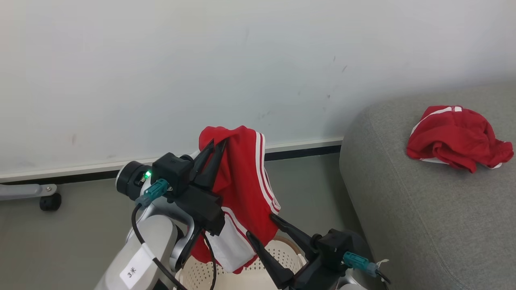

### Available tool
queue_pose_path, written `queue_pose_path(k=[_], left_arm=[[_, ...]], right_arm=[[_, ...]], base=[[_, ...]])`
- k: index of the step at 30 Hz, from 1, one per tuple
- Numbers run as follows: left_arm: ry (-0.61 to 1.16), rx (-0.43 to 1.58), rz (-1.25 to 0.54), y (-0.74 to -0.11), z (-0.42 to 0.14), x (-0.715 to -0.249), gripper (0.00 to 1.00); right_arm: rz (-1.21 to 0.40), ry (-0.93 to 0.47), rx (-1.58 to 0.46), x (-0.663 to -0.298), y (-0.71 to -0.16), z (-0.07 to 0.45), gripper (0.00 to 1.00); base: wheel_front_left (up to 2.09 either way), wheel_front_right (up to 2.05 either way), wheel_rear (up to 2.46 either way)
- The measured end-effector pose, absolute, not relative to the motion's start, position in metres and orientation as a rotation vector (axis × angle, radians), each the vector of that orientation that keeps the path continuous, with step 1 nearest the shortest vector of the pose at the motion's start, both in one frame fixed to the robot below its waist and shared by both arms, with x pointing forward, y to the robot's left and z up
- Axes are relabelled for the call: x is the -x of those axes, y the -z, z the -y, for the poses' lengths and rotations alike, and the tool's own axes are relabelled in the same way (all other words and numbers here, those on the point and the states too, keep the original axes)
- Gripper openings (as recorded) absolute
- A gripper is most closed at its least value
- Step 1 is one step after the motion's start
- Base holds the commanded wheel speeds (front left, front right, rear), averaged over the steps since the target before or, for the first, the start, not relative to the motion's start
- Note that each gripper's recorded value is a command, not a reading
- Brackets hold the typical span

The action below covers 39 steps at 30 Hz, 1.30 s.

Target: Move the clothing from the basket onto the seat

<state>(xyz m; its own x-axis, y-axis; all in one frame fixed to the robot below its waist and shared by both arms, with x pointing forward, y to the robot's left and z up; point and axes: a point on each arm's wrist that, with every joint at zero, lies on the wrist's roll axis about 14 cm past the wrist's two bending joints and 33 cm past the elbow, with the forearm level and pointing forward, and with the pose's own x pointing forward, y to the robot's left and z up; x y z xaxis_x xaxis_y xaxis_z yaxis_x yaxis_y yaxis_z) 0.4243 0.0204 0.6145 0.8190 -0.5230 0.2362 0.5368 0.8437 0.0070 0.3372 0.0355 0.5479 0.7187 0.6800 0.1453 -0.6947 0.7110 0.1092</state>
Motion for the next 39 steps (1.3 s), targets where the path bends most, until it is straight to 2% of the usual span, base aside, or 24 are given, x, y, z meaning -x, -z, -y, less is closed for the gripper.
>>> queue_pose_path(k=[9, 17, 18, 20, 21, 22, 34, 35, 36, 37, 38, 39], left_arm=[[0.572, 0.066, 0.242, -0.62, -0.016, -0.421, 0.0], [0.594, 0.076, 0.227, -0.616, -0.008, -0.416, 0.0], [0.597, 0.078, 0.228, -0.616, -0.007, -0.415, 0.0], [0.597, 0.081, 0.224, -0.616, -0.007, -0.414, 0.0], [0.596, 0.081, 0.223, -0.616, -0.007, -0.414, 0.0], [0.594, 0.083, 0.223, -0.615, -0.008, -0.415, 0.0], [0.584, 0.114, 0.189, -0.603, -0.012, -0.414, 0.0], [0.582, 0.119, 0.185, -0.602, -0.012, -0.414, 0.05], [0.582, 0.122, 0.181, -0.601, -0.011, -0.415, 0.25], [0.584, 0.128, 0.179, -0.6, -0.01, -0.415, 0.37], [0.583, 0.134, 0.177, -0.599, -0.011, -0.416, 0.75], [0.58, 0.14, 0.175, -0.599, -0.011, -0.416, 1.0]], right_arm=[[0.02, -0.718, -0.101, -0.345, -0.521, -0.026, 1.0], [0.036, -0.724, -0.055, -0.365, -0.533, -0.03, 1.0], [0.041, -0.724, -0.05, -0.368, -0.535, -0.03, 0.73], [0.046, -0.733, -0.04, -0.373, -0.539, -0.033, 0.3], [0.045, -0.738, -0.026, -0.375, -0.539, -0.034, 0.03], [0.044, -0.743, -0.018, -0.377, -0.539, -0.036, 0.0], [-0.008, -0.728, -0.017, -0.385, -0.527, -0.031, 0.0], [-0.004, -0.721, -0.019, -0.388, -0.53, -0.029, 0.0], [-0.001, -0.711, -0.021, -0.391, -0.532, -0.027, 0.0], [0.002, -0.704, -0.018, -0.393, -0.533, -0.024, 0.0], [0.007, -0.696, -0.017, -0.396, -0.535, -0.022, 0.0], [0.01, -0.686, -0.018, -0.398, -0.537, -0.019, 0.0]], base=[[0.0, 0.0, 0.0], [0.0, 0.0, 0.0], [0.0, 0.0, 0.0], [0.0, 0.0, 0.0], [0.0, 0.0, 0.0], [0.0, 0.0, 0.0], [0.0, 0.0, 0.0], [0.0, 0.0, 0.0], [0.0, 0.0, 0.0], [0.0, 0.0, 0.0], [0.0, 0.0, 0.0], [0.0, 0.0, 0.0]])
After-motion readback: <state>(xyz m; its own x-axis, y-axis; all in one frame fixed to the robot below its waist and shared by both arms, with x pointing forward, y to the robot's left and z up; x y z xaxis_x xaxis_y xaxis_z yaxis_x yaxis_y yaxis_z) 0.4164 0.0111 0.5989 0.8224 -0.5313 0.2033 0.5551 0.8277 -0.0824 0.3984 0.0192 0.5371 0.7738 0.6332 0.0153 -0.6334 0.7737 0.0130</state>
